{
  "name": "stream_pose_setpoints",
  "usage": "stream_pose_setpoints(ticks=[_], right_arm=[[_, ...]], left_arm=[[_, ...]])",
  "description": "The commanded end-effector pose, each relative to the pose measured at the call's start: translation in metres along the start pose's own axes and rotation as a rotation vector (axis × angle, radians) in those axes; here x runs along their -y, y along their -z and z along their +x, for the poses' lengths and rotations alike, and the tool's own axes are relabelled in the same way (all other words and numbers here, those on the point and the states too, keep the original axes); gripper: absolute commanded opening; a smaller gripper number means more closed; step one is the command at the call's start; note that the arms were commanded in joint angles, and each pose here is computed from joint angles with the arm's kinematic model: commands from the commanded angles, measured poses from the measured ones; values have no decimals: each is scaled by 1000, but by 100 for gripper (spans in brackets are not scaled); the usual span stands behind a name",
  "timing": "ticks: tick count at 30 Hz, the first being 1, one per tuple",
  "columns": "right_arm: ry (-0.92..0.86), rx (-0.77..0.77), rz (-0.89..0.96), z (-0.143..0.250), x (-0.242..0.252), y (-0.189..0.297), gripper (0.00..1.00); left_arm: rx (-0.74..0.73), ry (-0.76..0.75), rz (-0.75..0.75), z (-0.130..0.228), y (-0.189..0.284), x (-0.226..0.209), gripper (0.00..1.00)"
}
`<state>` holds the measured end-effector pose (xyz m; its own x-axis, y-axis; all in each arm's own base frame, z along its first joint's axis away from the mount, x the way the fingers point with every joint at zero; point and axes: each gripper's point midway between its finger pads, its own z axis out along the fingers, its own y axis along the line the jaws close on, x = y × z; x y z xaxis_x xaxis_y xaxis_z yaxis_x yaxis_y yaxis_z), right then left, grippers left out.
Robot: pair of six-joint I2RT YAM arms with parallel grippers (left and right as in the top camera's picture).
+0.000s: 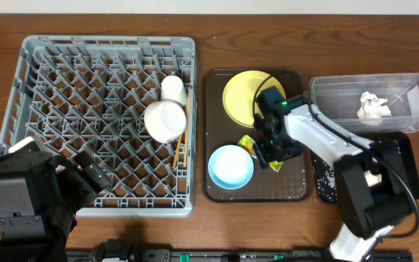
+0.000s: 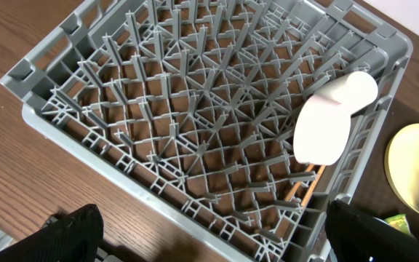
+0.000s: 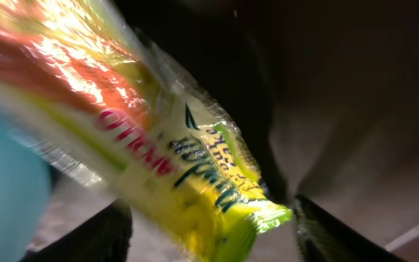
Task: Sort waste into correct bins and load items into the dishwasher rack
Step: 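Move the right gripper to the green snack wrapper and grasp it, then carry the wrapper into the clear container and release it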
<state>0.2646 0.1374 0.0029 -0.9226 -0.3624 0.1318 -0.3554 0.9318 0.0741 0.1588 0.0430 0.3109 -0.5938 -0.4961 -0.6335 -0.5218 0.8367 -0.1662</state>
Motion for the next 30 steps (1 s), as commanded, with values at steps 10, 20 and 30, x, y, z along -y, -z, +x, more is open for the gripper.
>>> stream_pose_setpoints(ticks=[10,20,30], right_arm=[[19,-101,35,11,2,-27,13],[20,-63,31,9,0,-8,1],[-84,340,87,-15,16,98,1]], left_arm=[[11,6,-16,-2,1,-3,99],[11,6,-17,-2,1,-3,98],[11,6,-17,-2,1,-3,98]])
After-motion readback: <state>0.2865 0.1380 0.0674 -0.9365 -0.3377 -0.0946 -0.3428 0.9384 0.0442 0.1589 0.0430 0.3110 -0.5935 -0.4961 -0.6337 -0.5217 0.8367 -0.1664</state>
